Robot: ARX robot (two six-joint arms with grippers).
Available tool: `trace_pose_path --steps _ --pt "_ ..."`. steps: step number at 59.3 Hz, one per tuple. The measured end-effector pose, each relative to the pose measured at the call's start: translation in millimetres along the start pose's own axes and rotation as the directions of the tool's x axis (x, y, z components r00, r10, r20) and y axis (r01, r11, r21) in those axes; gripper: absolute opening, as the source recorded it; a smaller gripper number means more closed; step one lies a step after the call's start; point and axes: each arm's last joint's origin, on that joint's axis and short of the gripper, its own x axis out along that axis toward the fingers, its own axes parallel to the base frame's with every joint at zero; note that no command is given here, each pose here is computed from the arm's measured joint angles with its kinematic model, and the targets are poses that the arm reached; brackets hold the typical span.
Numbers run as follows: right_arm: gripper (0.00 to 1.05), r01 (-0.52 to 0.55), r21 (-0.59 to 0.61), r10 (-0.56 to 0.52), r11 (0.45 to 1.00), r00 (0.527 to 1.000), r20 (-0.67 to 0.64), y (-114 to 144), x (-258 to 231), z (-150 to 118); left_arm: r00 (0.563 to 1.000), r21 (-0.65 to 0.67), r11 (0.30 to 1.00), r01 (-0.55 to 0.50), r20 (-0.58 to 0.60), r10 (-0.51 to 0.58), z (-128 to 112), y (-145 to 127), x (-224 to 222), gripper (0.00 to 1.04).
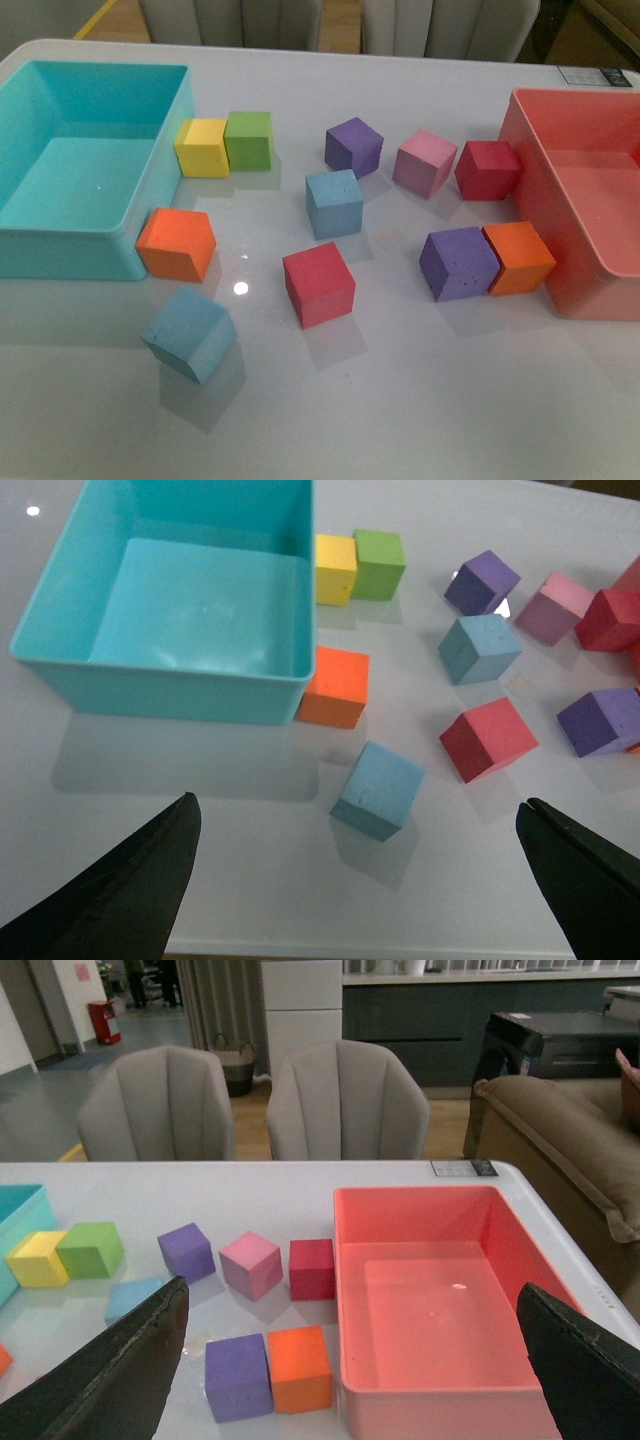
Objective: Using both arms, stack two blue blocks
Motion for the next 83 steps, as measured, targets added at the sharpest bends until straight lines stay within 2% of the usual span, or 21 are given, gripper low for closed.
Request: trace_pose_path --steps 7,18,34,43,63,83 --pt "0.96 0.0 0.0 0.0 1.0 1.0 0.0 0 0 0 0.998 0.033 0.999 0.038 -0.052 -0.036 13 -15 25 0.96" --pt "0.96 0.0 0.0 0.0 1.0 1.0 0.0 0 0 0 0.984 0.035 0.998 0.043 -0.175 -0.037 15 -32 75 0.96" --pt "0.96 0.0 0.0 0.0 1.0 1.0 0.0 0 0 0 0.942 0.132 0.991 0.011 -0.334 0.034 -12 -51 131 0.96" --pt "0.96 0.0 0.0 0.0 1.0 1.0 0.0 0 0 0 0.917 0.139 0.99 -0.004 -0.394 0.059 -25 -56 151 0.96" --pt "0.96 0.0 0.0 0.0 1.0 1.0 0.0 0 0 0 0.885 0.078 0.995 -0.068 -0.455 0.096 -35 -57 175 0.96" --pt "0.96 0.0 0.0 0.0 1.0 1.0 0.0 0 0 0 0.849 0.226 0.973 -0.045 -0.504 0.157 -56 -64 196 0.96"
